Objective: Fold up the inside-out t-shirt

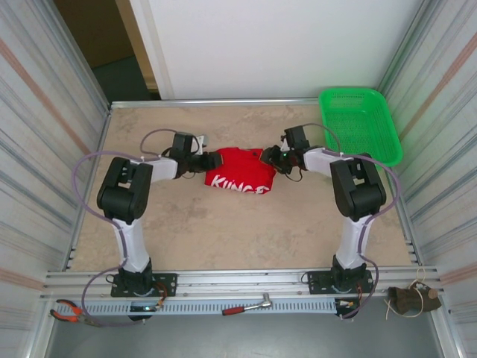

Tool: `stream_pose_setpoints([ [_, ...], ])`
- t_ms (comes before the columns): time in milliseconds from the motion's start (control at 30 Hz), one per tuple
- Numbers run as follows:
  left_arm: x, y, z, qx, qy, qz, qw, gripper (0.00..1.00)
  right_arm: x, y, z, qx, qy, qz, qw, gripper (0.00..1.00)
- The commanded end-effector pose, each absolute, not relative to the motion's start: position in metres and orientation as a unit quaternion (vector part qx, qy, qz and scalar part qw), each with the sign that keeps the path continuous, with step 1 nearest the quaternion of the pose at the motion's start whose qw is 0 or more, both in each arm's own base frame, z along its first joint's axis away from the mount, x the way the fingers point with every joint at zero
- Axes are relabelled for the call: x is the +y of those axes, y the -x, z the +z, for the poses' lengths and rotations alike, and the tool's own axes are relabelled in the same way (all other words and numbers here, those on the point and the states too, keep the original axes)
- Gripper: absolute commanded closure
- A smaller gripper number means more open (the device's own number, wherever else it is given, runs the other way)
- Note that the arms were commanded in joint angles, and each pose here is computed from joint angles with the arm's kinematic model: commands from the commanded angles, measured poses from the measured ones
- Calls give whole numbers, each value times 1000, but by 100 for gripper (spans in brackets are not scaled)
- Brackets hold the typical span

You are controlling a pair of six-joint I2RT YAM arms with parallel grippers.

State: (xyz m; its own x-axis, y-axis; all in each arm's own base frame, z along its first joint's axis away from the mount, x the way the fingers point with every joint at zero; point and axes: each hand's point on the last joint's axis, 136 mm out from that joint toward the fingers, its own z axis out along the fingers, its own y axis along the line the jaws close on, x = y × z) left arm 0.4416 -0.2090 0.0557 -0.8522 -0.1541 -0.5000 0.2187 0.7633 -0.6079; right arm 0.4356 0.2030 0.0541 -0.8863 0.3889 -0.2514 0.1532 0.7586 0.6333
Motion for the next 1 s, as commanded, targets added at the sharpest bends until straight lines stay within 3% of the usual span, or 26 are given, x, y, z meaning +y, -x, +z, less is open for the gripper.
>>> stream_pose_setpoints([
  [0,-190,-446,108,885,-20,-334,325,38,171,-430,98,918,-146,277,242,50],
  [100,-189,-438,153,867,-24,-347,356,32,176,-414,127,912,-129,293,258,52],
  [200,-208,-429,181,849,-39,-379,366,28,199,-405,145,905,-104,313,268,60],
  [333,-250,-428,176,838,-62,-423,340,28,238,-407,134,896,-99,358,242,77],
  [400,-263,-432,160,838,-61,-436,323,28,251,-409,116,892,-111,377,225,81],
  [733,-242,-464,66,869,-3,-408,280,28,227,-437,37,866,-212,407,199,83],
  [967,-233,-444,137,858,-32,-405,315,26,221,-425,102,869,-158,412,225,74],
])
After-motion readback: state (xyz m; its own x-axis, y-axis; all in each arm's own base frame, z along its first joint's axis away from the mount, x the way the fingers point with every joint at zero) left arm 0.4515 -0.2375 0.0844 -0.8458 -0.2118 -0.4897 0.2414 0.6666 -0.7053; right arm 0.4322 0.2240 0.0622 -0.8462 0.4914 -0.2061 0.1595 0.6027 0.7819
